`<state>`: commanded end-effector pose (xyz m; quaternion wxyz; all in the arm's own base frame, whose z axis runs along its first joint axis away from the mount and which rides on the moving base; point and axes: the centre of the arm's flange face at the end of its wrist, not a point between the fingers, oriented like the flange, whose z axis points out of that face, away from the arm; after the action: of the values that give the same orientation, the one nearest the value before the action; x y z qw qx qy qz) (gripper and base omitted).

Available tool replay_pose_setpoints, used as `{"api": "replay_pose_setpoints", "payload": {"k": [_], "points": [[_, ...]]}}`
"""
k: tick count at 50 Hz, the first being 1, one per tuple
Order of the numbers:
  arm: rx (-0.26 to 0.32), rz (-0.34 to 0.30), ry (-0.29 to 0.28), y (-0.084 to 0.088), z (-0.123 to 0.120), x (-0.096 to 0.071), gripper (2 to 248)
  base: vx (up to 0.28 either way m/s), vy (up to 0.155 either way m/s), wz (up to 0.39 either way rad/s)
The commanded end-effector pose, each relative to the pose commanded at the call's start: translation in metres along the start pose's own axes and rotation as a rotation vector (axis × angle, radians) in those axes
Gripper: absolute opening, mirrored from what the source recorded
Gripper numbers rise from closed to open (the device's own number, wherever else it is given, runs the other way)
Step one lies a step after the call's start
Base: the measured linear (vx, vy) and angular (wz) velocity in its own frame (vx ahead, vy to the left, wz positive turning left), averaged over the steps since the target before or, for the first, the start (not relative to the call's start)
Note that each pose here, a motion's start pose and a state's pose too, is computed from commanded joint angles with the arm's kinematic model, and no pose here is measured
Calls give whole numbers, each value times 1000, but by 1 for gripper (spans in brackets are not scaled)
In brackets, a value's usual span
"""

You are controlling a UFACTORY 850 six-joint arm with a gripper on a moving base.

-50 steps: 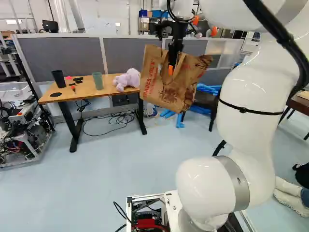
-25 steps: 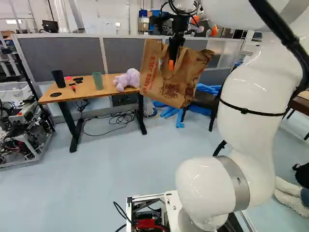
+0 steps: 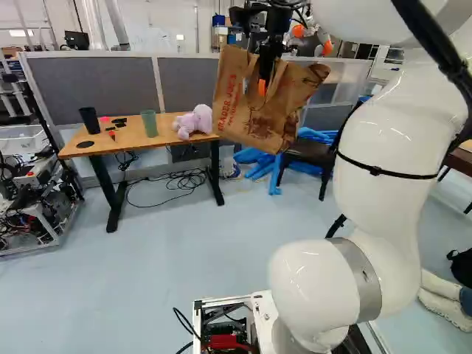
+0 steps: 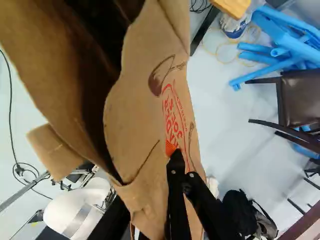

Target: Pick up the bag on the ground and place it on the table

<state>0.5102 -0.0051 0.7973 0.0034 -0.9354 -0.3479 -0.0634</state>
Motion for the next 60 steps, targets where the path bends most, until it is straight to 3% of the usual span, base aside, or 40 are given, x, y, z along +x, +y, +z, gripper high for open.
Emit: {"api": "replay_pose_setpoints", "payload": {"k": [20,60], "points": [[-20,-4,23,-1,-26,2,21,0,0,0],[-23,-4,26,-1,-28,2,21,2,0,0]]}}
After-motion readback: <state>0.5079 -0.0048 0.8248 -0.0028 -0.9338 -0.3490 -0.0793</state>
